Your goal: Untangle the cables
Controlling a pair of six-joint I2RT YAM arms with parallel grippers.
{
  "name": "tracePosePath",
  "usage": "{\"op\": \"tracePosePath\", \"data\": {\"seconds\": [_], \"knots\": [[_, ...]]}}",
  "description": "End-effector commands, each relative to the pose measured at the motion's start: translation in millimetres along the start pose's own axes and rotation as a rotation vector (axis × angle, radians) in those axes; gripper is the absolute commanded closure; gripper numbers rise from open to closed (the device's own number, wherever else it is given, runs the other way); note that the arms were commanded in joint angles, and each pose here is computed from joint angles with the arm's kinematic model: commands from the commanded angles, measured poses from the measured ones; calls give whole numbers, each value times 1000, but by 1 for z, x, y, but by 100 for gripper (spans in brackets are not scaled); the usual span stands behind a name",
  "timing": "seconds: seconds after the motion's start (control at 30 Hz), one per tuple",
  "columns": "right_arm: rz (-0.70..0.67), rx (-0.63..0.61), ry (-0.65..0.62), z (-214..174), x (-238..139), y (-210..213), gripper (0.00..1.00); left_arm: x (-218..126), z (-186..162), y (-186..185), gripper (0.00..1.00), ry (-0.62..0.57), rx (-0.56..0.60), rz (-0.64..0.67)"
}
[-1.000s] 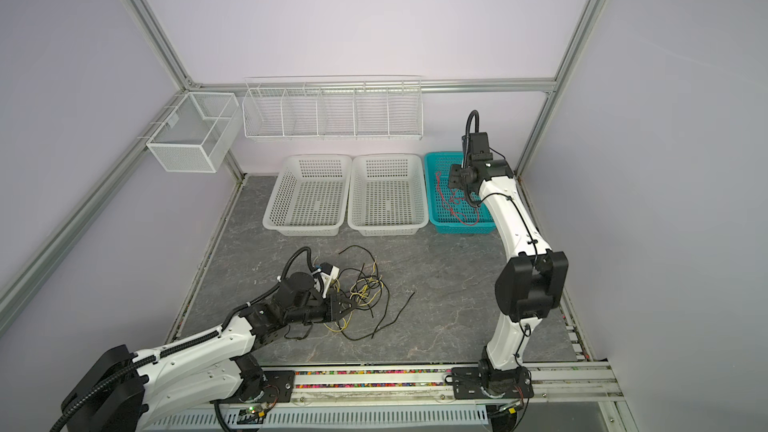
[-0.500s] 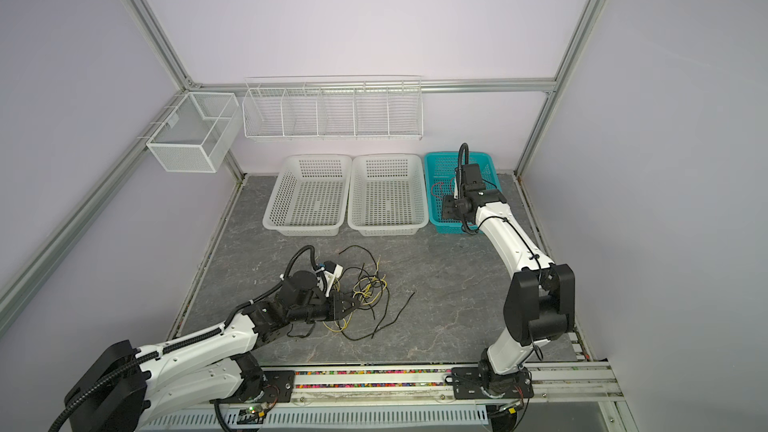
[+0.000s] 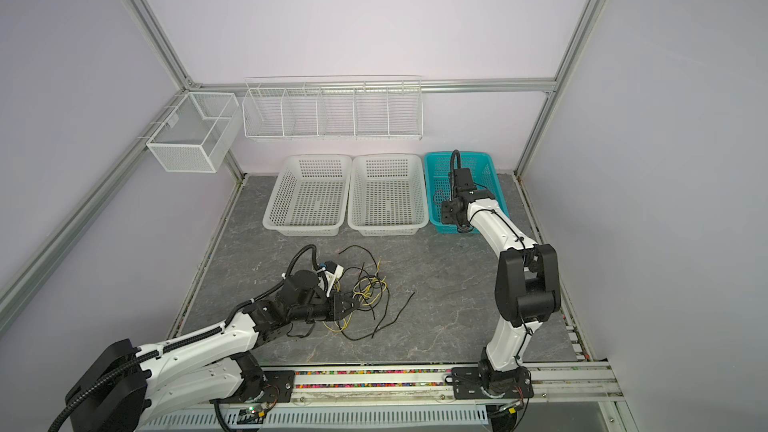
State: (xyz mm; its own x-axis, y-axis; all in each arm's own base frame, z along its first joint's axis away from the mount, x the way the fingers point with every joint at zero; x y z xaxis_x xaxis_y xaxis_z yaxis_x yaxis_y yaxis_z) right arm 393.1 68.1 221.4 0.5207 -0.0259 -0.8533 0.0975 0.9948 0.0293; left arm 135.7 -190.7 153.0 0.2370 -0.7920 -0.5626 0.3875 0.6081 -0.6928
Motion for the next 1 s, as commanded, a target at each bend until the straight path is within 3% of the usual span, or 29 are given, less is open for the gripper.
{"op": "tracePosePath", "data": {"seconds": [0.0, 0.17, 0.37, 0.5, 0.6, 0.77, 0.97], "knots": [[-1, -25, -105, 2, -25, 7, 49, 0, 9, -9, 100, -22, 39, -10], [6, -16, -180, -5, -50, 3, 47, 2, 9, -8, 100, -15, 47, 0], [-167, -33, -124, -11, -24, -6, 47, 6, 10, -7, 100, -1, 47, -6], [-180, -25, -97, -11, -5, -9, 47, 5, 9, -8, 100, -2, 53, -7], [-207, -28, -89, -9, 4, -9, 51, 4, 8, -7, 100, 0, 56, 2], [-231, -33, -77, -4, 13, -9, 66, 5, 6, -4, 100, 4, 57, 13], [-234, -38, -82, 1, 14, -9, 71, 9, 6, -2, 100, 12, 64, 25]]}}
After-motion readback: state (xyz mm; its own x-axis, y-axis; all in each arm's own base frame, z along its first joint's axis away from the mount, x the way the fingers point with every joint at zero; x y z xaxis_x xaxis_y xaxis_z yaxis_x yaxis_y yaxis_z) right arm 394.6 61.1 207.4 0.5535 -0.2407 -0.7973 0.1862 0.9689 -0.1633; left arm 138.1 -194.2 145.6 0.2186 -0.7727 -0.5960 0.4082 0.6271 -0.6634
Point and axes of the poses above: each gripper's point midway between its finger pads, its own x axis out along the fingers, its own y axis along the line the jaws close on, z = x × y, the point moved 10 cm from there along -x, back along the fingers, and after that the axes turned 5 degrees about x, right-handed, at the moved point
